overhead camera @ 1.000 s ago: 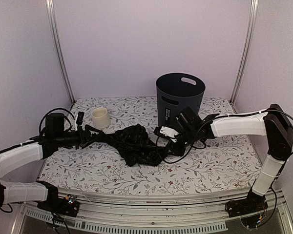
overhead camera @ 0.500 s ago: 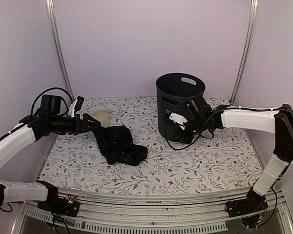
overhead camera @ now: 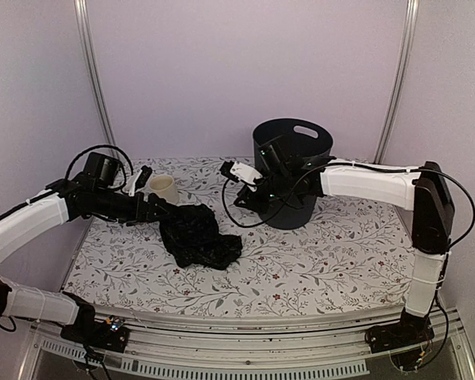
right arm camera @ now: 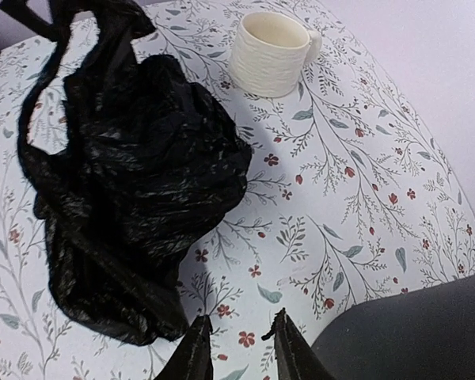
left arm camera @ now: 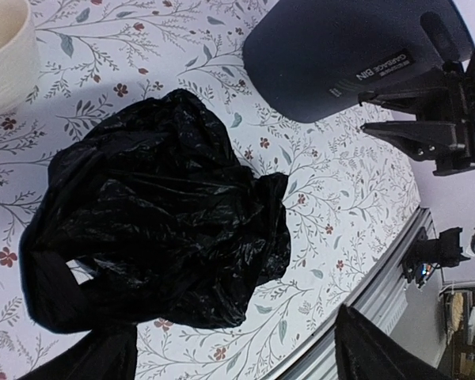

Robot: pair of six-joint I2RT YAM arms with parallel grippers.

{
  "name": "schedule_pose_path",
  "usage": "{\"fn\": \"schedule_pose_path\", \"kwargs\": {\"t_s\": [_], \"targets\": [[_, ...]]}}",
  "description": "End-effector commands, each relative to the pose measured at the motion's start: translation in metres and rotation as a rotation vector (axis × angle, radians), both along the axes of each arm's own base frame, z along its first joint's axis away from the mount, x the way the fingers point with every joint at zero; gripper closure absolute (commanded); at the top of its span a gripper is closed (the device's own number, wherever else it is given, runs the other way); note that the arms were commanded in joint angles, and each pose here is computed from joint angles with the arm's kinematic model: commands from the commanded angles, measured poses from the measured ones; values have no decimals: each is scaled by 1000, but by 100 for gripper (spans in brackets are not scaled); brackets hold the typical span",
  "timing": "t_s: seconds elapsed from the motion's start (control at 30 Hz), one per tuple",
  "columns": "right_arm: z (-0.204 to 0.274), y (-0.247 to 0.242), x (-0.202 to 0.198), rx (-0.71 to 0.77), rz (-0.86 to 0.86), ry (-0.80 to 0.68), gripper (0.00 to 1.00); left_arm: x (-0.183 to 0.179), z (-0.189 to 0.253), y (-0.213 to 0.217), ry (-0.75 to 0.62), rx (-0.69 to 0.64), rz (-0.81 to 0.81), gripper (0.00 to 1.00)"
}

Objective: Put the trash bags into the trash bin

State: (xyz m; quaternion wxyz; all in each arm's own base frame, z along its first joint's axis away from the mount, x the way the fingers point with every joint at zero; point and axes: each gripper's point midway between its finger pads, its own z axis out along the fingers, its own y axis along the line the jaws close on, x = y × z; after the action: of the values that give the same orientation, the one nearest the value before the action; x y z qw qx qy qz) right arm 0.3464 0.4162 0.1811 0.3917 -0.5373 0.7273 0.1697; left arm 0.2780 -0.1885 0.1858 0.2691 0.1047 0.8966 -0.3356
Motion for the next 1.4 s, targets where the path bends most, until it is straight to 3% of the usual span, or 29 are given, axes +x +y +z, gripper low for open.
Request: {"fn": "schedule_pose_path", "kwargs": {"t_s": [0.0,0.27,0.53,0.7,0.77,0.83,0.93,1.0,1.23,1.37], "targets": [[-23,9,43,-20,-154,-24,73,-11,-8,7,45,66,13,13],[-55,2,97,-34,-285,-38,74,-26,-3,5,48,70,-18,14],[-66,-55,125,-56,-413,-23,74,-51,-12,-7,186,9,-106,14],[-70,-92,134,-58,-479,3,74,-52,-7,-14,170,-23,-123,15],[-67,-92,122,-9,-425,69,72,-50,-6,-17,159,-46,-120,15],[-56,-70,82,67,-231,164,66,-49,-9,-20,159,-68,-119,16],[-29,-38,-5,152,143,222,47,-45,-9,-22,141,-92,-108,16],[-32,-25,-38,142,261,219,36,-43,-11,-23,132,-97,-101,17],[-56,8,-33,132,273,317,30,-41,-15,-23,117,-117,-78,17],[-72,26,-28,99,287,294,29,-41,-19,-24,126,-123,-84,17]]}}
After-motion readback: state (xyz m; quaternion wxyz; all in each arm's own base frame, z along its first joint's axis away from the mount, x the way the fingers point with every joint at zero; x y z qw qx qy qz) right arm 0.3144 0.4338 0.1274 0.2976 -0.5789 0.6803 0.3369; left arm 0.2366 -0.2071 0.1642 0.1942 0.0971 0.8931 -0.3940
